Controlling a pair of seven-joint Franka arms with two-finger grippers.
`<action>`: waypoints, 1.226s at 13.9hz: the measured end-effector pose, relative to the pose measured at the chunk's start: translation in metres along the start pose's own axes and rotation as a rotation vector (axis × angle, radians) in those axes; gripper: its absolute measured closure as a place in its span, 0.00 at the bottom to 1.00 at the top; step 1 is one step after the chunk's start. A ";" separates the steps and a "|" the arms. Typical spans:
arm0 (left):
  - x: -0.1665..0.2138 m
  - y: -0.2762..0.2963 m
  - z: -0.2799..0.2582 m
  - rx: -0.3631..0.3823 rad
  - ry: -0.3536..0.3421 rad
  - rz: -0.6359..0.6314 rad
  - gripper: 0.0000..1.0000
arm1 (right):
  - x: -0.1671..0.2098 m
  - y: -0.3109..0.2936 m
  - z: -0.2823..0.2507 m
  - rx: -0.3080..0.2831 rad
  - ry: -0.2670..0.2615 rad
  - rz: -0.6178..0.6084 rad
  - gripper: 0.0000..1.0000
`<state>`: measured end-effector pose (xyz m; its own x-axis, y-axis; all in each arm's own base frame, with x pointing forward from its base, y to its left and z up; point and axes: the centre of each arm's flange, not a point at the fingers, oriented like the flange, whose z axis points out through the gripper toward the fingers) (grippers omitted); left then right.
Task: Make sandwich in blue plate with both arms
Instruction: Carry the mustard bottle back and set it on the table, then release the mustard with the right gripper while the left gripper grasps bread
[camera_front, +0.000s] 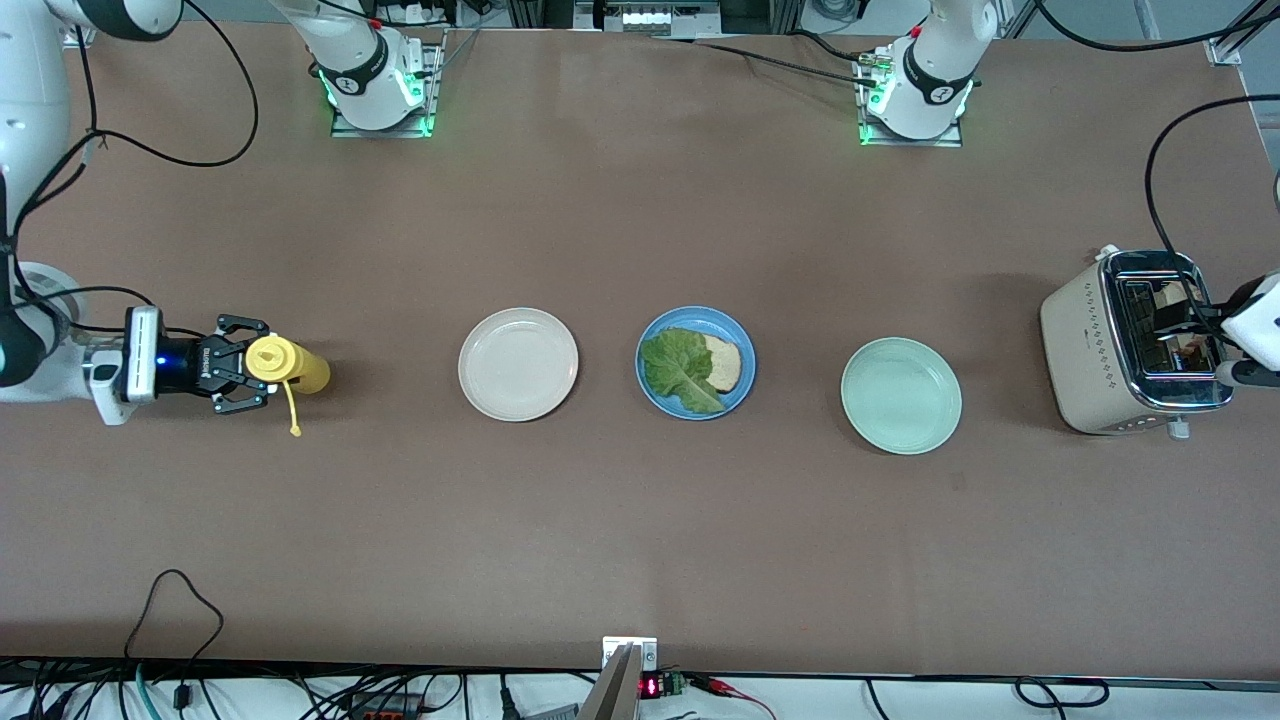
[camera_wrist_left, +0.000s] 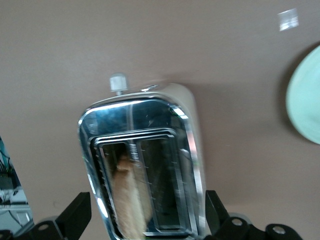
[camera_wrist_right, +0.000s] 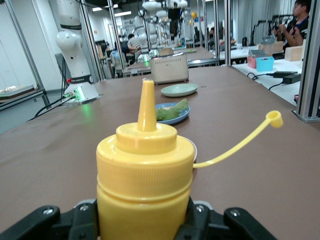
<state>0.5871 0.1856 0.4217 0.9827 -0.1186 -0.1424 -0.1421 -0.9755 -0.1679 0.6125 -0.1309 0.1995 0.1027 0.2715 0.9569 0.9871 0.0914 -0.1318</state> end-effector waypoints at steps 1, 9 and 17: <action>-0.008 -0.011 0.017 -0.005 0.001 0.000 0.00 | -0.016 -0.003 0.001 -0.002 0.023 -0.007 0.51; -0.041 -0.018 0.062 -0.035 -0.032 -0.012 0.41 | -0.068 -0.018 0.000 -0.018 0.105 -0.059 0.51; -0.048 -0.026 0.066 -0.040 -0.036 -0.013 0.89 | -0.090 -0.027 -0.009 -0.043 0.127 -0.052 0.10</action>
<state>0.5360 0.2287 0.3686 0.9794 -0.0997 -0.1756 -0.1237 -0.9836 -0.1313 0.5775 -0.1664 0.1197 0.0638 0.1438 0.9876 0.9955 0.0606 -0.0732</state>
